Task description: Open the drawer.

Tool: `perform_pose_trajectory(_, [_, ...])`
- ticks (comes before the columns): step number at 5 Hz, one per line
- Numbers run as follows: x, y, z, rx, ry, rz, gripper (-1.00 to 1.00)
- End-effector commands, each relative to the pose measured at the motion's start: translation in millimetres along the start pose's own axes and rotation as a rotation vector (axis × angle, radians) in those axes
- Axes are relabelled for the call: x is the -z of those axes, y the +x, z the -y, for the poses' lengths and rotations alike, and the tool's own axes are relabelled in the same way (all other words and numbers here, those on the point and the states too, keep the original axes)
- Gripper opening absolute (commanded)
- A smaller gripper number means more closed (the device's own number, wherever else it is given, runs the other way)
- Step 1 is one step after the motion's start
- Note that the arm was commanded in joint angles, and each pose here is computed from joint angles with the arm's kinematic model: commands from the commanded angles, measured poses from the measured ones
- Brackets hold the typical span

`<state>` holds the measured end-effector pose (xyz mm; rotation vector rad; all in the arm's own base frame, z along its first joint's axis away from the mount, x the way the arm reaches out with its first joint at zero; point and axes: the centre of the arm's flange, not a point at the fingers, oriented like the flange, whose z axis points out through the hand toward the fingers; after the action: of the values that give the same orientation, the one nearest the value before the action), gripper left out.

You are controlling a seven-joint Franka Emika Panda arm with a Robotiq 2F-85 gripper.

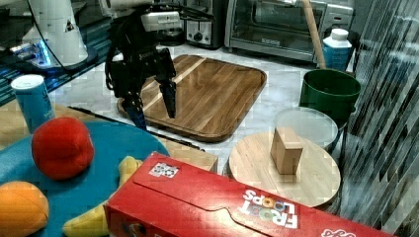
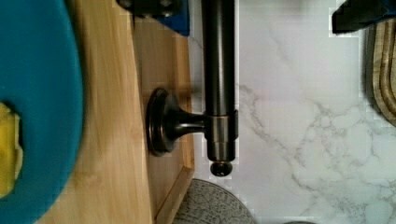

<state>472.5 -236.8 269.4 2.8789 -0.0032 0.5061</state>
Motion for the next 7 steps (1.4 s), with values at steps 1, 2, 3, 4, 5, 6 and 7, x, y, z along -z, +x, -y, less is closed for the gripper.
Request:
perform_pose_trajectory(1, [-22.9,14.5,11.9,0.007,0.047,0.090,1.00])
perform_pose_trajectory(2, [-27.5,15.5,14.6,0.013,0.046,0.092,1.00])
perform_pose_trajectory(3, [-18.6,24.4,26.4,0.017,0.065,0.135,1.00])
perform_pose_trajectory(4, [-12.4,34.2,46.0,0.010,0.097,0.184,1.00])
perform_pose_trajectory(5, [-0.6,50.7,79.7,0.030,0.131,0.224,1.00])
perform_pose_trajectory(6, [0.4,53.3,126.8,0.005,0.137,0.205,1.00])
perform_pose_trajectory(7, [3.7,59.2,176.6,-0.010,0.171,0.206,1.00])
